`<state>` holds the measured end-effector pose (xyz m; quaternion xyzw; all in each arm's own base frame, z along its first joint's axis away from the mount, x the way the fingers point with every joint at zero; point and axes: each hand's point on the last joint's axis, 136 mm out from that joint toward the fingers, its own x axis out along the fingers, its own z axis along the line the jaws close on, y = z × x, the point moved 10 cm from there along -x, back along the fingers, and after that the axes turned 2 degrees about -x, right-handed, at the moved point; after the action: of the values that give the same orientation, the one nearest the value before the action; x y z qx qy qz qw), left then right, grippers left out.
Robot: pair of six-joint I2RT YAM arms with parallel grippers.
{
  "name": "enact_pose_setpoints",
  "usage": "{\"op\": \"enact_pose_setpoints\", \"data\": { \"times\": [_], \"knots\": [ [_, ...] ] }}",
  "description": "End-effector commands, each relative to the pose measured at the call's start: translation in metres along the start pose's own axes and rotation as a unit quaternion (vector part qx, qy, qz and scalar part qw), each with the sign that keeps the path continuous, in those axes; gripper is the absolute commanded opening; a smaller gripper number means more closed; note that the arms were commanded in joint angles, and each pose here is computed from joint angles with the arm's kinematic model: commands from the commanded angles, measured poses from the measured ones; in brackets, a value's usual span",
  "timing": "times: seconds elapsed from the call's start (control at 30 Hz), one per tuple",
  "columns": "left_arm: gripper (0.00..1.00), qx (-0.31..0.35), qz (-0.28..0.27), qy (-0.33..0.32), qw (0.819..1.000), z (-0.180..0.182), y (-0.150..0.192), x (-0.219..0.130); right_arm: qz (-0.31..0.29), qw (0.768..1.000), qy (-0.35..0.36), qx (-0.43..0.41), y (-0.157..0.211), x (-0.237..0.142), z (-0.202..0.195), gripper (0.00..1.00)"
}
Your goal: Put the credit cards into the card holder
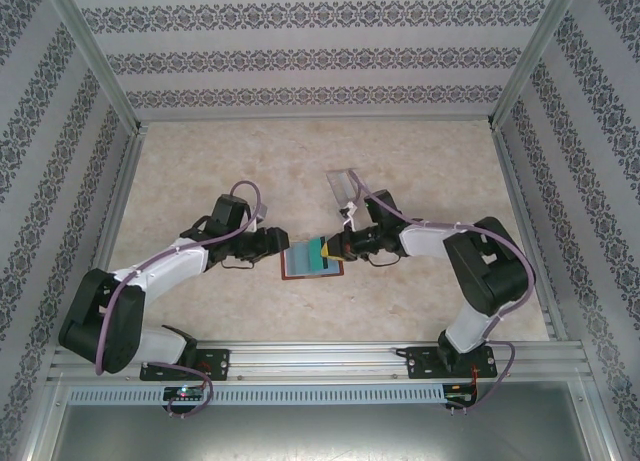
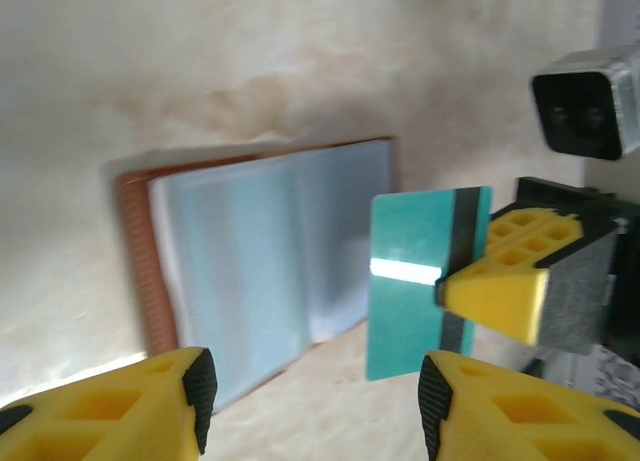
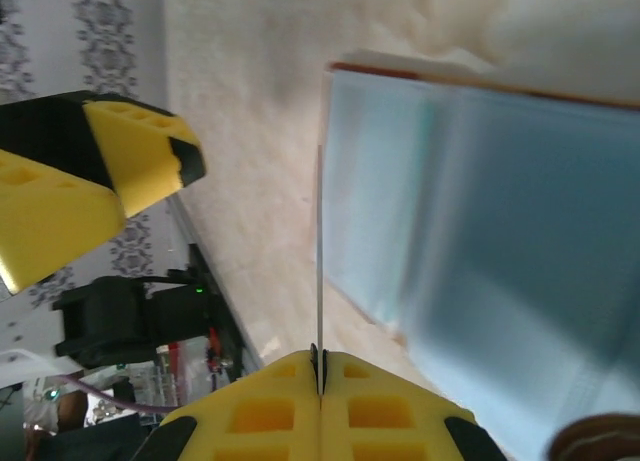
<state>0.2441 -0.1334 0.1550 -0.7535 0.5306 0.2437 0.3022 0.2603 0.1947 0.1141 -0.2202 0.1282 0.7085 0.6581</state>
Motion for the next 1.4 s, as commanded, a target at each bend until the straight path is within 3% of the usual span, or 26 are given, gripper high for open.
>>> {"op": "enact_pose_setpoints", "data": {
  "times": [0.0, 0.13, 0.5, 1.07, 1.37],
  "knots": [
    [0.55, 0.009, 0.001, -0.064, 0.998, 0.015, 0.005, 0.006, 0.002, 1.000, 0.020, -0.024, -0.008, 0.009, -0.001, 0.00],
    [0.47, 0.008, 0.021, -0.086, 0.996, 0.020, 0.008, 0.015, 0.008, 0.999, 0.031, -0.018, -0.009, 0.015, -0.008, 0.00],
    [0.43, -0.009, 0.060, -0.073, 0.995, 0.028, 0.009, 0.047, 0.021, 0.999, 0.046, 0.007, -0.008, 0.025, -0.020, 0.00],
    [0.28, -0.023, 0.072, -0.079, 0.994, 0.036, 0.011, 0.057, 0.023, 0.999, 0.038, 0.027, -0.007, 0.046, -0.018, 0.00],
    [0.24, -0.020, 0.077, -0.086, 0.993, 0.035, 0.009, 0.058, 0.013, 0.999, 0.036, 0.025, -0.008, 0.058, -0.009, 0.00]
  ]
}}
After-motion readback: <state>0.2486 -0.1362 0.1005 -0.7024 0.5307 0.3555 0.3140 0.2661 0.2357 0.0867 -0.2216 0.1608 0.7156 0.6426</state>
